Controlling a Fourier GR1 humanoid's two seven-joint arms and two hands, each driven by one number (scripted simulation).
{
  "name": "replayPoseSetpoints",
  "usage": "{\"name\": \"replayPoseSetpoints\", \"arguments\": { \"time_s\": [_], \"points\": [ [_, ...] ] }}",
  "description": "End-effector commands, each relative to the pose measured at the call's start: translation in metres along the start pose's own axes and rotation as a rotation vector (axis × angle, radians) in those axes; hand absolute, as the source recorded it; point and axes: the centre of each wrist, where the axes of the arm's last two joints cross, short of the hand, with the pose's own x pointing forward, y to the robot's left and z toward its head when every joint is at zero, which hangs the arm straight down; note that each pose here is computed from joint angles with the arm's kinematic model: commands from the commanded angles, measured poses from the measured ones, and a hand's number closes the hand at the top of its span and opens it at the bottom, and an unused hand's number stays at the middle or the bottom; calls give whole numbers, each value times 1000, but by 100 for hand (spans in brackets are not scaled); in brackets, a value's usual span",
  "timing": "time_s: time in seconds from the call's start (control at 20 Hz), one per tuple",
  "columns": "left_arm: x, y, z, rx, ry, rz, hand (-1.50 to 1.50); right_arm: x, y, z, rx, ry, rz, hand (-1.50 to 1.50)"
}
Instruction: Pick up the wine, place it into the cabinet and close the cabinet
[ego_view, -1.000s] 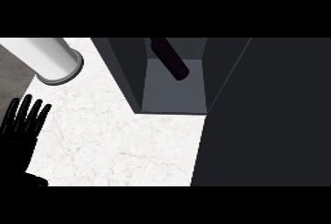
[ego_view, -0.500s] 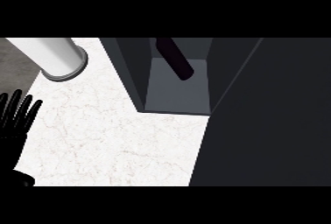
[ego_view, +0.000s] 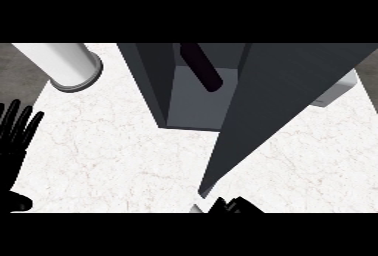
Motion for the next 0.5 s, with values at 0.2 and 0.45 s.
{"name": "replayPoseSetpoints", "arguments": {
  "time_s": [0.2,0.45],
  "points": [
    [15,19,7,33,-16,-17,-150,22,17,-106,-4,4,-50,150],
    [9,15,8,47,-10,-6,-150,19,-8,-152,-49,29,-97,150]
  ]
}}
